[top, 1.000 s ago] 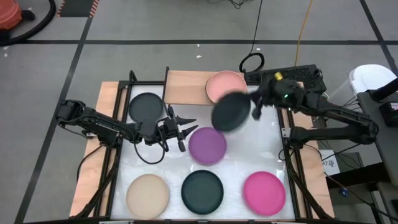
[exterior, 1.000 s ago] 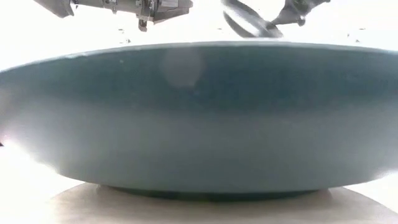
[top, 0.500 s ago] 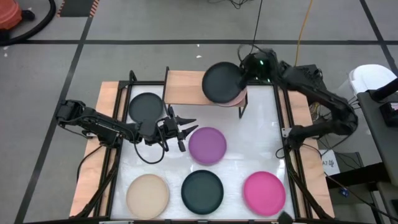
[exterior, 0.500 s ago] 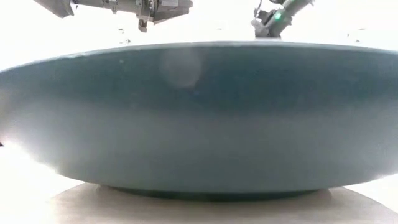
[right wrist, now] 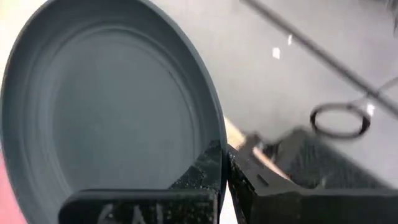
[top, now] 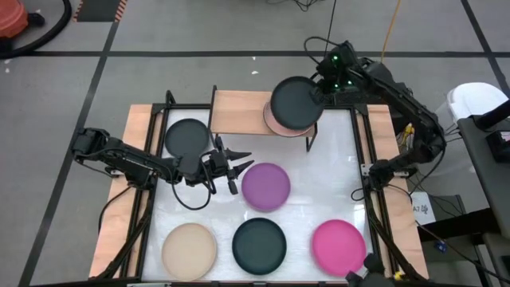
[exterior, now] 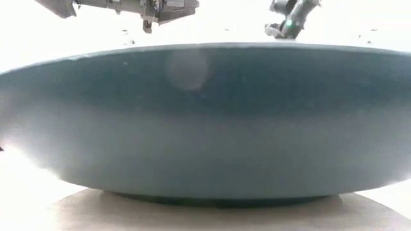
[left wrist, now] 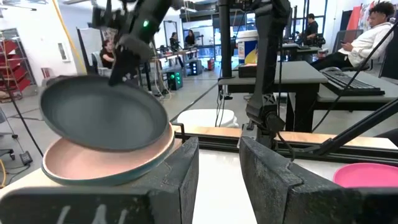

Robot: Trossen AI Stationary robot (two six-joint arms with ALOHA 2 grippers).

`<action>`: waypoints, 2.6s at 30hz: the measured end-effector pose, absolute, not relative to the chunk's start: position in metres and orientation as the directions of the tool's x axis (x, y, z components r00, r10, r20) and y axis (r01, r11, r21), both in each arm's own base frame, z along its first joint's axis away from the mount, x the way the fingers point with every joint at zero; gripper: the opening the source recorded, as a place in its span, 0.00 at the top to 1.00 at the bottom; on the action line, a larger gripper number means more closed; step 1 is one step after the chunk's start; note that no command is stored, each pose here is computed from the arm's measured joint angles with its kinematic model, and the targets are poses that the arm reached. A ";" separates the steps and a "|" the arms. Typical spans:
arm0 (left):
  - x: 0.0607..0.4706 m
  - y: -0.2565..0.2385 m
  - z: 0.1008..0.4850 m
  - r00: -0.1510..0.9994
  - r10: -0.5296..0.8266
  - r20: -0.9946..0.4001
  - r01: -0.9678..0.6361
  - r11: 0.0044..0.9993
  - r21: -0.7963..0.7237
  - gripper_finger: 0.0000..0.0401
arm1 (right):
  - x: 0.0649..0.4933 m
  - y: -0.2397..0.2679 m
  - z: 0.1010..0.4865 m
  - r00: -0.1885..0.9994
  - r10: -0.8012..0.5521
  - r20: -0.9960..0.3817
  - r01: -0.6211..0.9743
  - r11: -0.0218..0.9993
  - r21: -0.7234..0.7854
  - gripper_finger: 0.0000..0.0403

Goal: Place and stack plates onto a shelf
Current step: Stack the bottom black plate on top of the light orange plate on the shelf, then stack the white plate on top of the black plate on the shelf

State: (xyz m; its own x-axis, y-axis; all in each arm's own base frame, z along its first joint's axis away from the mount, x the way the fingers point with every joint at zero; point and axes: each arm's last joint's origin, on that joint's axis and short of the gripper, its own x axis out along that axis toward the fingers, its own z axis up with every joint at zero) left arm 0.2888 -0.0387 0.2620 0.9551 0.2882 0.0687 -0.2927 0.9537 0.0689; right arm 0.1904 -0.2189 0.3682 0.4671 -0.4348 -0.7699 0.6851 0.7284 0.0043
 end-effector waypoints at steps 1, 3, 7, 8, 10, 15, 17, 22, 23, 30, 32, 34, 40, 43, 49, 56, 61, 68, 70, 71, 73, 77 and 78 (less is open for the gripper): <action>0.289 -0.039 0.262 0.955 0.288 0.069 -0.293 0.953 0.074 0.70 | 0.192 -0.222 0.363 0.473 -0.412 -0.779 0.678 0.734 0.023 1.00; 0.289 -0.039 0.262 0.955 0.288 0.069 -0.293 0.953 0.075 0.70 | 0.195 -0.228 0.351 0.487 -0.362 -0.795 0.666 0.743 0.070 1.00; 0.289 -0.039 0.262 0.955 0.288 0.068 -0.293 0.953 0.074 0.70 | 0.204 -0.237 0.332 0.506 -0.315 -0.803 0.650 0.751 0.115 1.00; 0.289 -0.039 0.262 0.955 0.288 0.068 -0.293 0.953 0.074 0.70 | 0.206 -0.239 0.328 0.509 -0.313 -0.802 0.648 0.753 0.117 1.00; 0.289 -0.039 0.262 0.955 0.289 0.069 -0.293 0.953 0.074 0.70 | 0.210 -0.240 0.323 0.523 -0.324 -0.788 0.641 0.759 0.114 0.99; 0.289 -0.039 0.262 0.955 0.288 0.068 -0.293 0.953 0.074 0.70 | 0.211 -0.241 0.318 0.525 -0.334 -0.783 0.639 0.762 0.104 0.96; 0.289 -0.039 0.262 0.955 0.289 0.066 -0.293 0.953 0.074 0.70 | 0.210 -0.241 0.319 0.527 -0.336 -0.780 0.635 0.766 0.098 0.93; 0.289 -0.039 0.261 0.955 0.289 0.063 -0.293 0.953 0.075 0.70 | 0.204 -0.233 0.330 0.543 -0.356 -0.760 0.609 0.790 0.065 0.84; 0.289 -0.039 0.261 0.955 0.288 0.064 -0.293 0.953 0.075 0.70 | 0.202 -0.231 0.334 0.550 -0.364 -0.752 0.601 0.797 0.054 0.81; 0.289 -0.039 0.261 0.955 0.288 0.063 -0.293 0.953 0.074 0.70 | 0.175 -0.191 0.378 0.682 -0.350 -0.642 0.480 0.877 0.032 0.67; 0.289 -0.039 0.261 0.955 0.288 0.063 -0.293 0.953 0.074 0.70 | 0.166 -0.173 0.392 0.756 -0.283 -0.591 0.396 0.916 0.069 0.66; 0.289 -0.039 0.261 0.955 0.288 0.063 -0.293 0.953 0.074 0.70 | 0.159 -0.153 0.403 0.811 -0.215 -0.544 0.313 0.945 0.093 0.66; 0.289 -0.039 0.260 0.962 0.270 0.048 -0.272 0.962 0.025 0.70 | 0.146 -0.097 0.417 0.879 -0.069 -0.472 0.138 0.984 0.113 0.67; 0.290 -0.041 0.254 0.967 0.254 -0.012 -0.254 0.966 0.049 0.70 | 0.143 -0.074 0.407 0.892 0.014 -0.452 0.053 0.989 0.135 0.67; 0.292 -0.042 0.262 0.895 0.348 -0.278 -0.341 0.937 0.076 0.70 | 0.147 -0.045 0.359 0.919 0.144 -0.367 -0.079 0.979 0.186 0.67; 0.271 -0.040 0.268 0.624 0.292 -0.725 -0.395 0.918 0.031 0.70 | 0.156 -0.029 0.307 0.939 0.236 -0.249 -0.192 0.963 0.190 0.67; 0.259 -0.057 0.263 0.499 -0.025 -0.866 -0.214 0.965 -0.152 0.70 | 0.161 -0.025 0.288 0.934 0.266 -0.238 -0.225 0.956 0.187 0.67; 0.236 -0.091 0.227 0.359 -0.215 -0.908 -0.061 0.965 -0.253 0.70 | 0.164 -0.022 0.277 0.936 0.277 -0.216 -0.247 0.956 0.157 0.67; 0.229 -0.102 0.216 0.329 -0.267 -0.906 -0.011 0.958 -0.286 0.70 | 0.164 -0.023 0.276 0.937 0.276 -0.212 -0.247 0.957 0.151 0.67; 0.226 -0.108 0.211 0.323 -0.285 -0.903 0.011 0.955 -0.297 0.70 | 0.164 -0.023 0.275 0.938 0.275 -0.212 -0.247 0.957 0.151 0.67; 0.219 -0.117 0.204 0.309 -0.306 -0.900 0.053 0.951 -0.305 0.70 | 0.164 -0.023 0.275 0.938 0.275 -0.213 -0.246 0.957 0.151 0.67; 0.209 -0.128 0.192 0.291 -0.326 -0.900 0.105 0.945 -0.308 0.70 | 0.164 -0.023 0.275 0.938 0.274 -0.211 -0.247 0.958 0.145 0.67; 0.207 -0.128 0.190 0.285 -0.317 -0.905 0.106 0.948 -0.299 0.70 | 0.164 -0.023 0.275 0.939 0.274 -0.209 -0.248 0.958 0.141 0.67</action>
